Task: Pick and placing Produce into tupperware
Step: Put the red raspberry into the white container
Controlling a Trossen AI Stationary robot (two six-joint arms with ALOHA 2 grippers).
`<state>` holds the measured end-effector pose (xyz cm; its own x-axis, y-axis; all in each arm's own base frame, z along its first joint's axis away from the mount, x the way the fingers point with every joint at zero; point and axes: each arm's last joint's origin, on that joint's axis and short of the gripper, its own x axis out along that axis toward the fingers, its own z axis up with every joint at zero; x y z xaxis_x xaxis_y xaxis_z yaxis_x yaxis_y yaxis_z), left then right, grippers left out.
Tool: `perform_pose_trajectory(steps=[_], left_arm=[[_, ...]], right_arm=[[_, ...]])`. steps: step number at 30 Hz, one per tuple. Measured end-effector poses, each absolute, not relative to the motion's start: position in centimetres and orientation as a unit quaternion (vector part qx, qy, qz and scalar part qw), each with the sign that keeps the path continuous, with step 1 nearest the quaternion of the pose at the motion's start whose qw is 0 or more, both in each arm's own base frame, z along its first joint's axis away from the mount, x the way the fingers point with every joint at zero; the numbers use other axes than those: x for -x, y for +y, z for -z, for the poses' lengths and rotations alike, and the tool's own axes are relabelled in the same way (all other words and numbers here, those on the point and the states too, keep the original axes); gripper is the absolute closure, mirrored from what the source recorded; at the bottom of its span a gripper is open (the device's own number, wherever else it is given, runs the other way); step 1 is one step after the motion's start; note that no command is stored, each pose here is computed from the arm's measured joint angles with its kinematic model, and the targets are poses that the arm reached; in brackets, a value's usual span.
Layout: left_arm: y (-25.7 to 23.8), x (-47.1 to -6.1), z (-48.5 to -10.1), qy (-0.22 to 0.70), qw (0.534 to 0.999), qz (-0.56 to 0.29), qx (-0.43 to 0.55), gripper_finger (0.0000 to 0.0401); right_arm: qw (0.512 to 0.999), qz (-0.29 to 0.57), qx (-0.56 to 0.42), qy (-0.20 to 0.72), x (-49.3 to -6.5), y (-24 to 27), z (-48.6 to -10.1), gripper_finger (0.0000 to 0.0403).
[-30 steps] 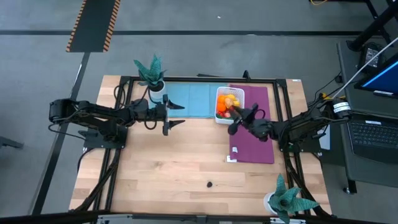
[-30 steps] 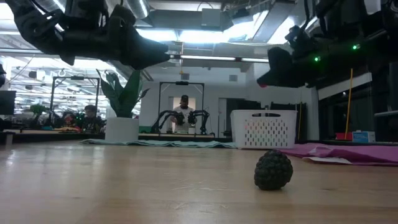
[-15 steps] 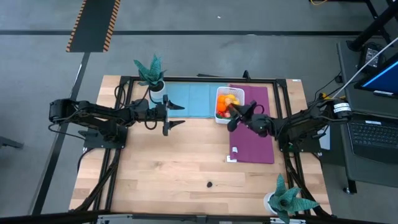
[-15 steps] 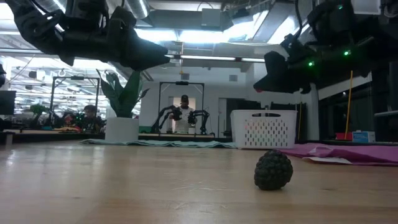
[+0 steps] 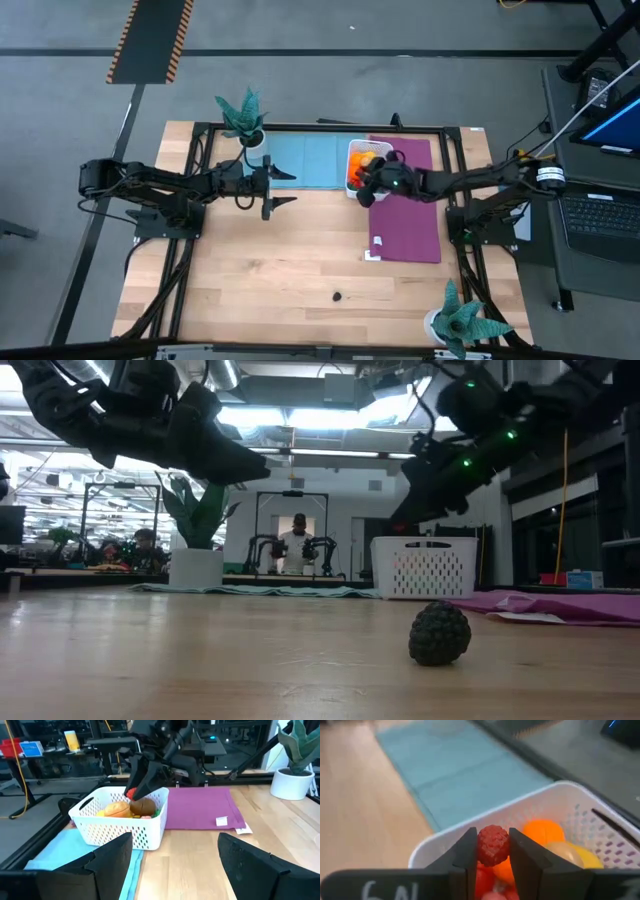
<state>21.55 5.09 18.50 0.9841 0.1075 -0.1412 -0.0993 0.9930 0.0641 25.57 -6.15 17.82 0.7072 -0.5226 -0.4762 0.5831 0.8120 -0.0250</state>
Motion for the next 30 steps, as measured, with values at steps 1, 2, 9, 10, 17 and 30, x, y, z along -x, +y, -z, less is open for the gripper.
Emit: perform_pose_trajectory(steps=[1, 2, 9, 10, 17, 30], left_arm=[[5.1, -21.5, -18.5, 0.073, 0.996, -0.052, -0.028, 0.0115], [5.1, -21.5, -18.5, 0.073, 0.996, -0.052, -0.029, 0.0115], [5.1, -21.5, -18.5, 0.074, 0.995, -0.052, -0.030, 0.0115], [5.1, -21.5, -18.5, 0.074, 0.995, -0.052, -0.030, 0.0115], [5.1, -21.5, -18.5, 0.074, 0.995, -0.052, -0.030, 0.0115], [5.1, -21.5, -18.5, 0.075, 0.995, -0.052, -0.029, 0.0115]], right_arm=[[0.918, 0.294, -0.065, 0.258, -25.7, -6.3, -18.1, 0.0310], [0.913, 0.292, -0.068, 0.275, -25.9, -6.5, -18.4, 0.0310], [0.888, 0.270, -0.088, 0.362, -26.2, -7.4, -20.6, 0.0310], [0.890, 0.259, -0.095, 0.364, -26.3, -7.5, -20.8, 0.0310], [0.892, 0.240, -0.112, 0.367, -26.2, -8.0, -20.9, 0.0309], [0.885, 0.242, -0.114, 0.381, -26.0, -8.0, -20.1, 0.0310]])
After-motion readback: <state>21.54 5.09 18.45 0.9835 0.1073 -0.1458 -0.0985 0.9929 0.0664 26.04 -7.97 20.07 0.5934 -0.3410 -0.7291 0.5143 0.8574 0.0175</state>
